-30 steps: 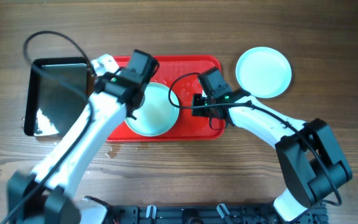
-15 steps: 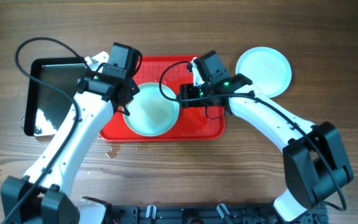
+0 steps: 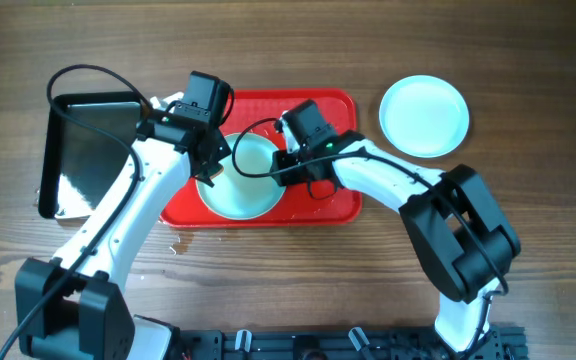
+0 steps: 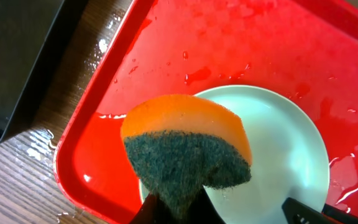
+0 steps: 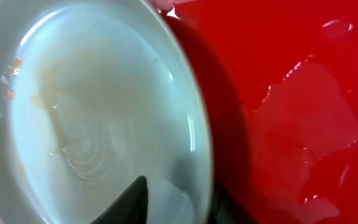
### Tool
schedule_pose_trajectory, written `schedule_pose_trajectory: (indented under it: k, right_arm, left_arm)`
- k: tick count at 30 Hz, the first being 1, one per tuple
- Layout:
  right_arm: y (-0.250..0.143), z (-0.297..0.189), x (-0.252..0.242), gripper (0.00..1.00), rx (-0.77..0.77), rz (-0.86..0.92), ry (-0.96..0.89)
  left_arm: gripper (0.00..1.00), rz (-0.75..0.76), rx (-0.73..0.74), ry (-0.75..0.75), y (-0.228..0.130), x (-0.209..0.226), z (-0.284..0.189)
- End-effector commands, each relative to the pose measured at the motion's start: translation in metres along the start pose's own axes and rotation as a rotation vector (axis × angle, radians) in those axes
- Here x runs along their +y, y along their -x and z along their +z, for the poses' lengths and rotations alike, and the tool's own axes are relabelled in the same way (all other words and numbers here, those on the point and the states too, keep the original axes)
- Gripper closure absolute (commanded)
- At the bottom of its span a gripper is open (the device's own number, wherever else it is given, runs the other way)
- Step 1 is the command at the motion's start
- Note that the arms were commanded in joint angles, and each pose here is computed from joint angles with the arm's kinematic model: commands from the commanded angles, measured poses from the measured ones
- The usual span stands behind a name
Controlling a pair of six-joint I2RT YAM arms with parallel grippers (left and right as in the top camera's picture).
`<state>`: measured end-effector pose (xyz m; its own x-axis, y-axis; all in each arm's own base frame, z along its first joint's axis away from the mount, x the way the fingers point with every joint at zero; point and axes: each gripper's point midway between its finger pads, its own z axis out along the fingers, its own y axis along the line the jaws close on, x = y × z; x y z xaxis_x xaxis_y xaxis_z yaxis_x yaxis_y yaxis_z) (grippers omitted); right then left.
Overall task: Clean dirty plates on tray and stack at the side
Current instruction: 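Lower the plate back and scrub it again with the left-held sponge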
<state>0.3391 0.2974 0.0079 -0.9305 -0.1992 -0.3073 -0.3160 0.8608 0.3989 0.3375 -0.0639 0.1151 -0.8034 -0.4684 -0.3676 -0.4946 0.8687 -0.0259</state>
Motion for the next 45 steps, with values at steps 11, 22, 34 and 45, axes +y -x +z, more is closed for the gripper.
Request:
schedule_pose_trajectory:
  k: [11,22,34,45]
  right_arm:
    - [-0.009,0.008,-0.035,0.96,0.013,0.113,-0.179]
    - [-0.003,-0.001,-0.063,0.96,-0.011,0.145,-0.289]
    - [0.004,-0.013,-0.089,0.96,0.014,0.226,-0.219]
    - [-0.005,-0.006,-0.069,0.96,0.037,0.180,-0.208]
  left_arm:
    - [0.96,0.144,0.185,-0.199,-0.046,-0.055,0.016]
    - [0.96,0.160,0.274,-0.082,-0.077,-0.059,0.069]
    - [0.96,0.161,0.271,-0.138,-0.067,-0.064,0.071]
    - [0.96,0.224,0.233,-0.272,-0.074,-0.106,0.066]
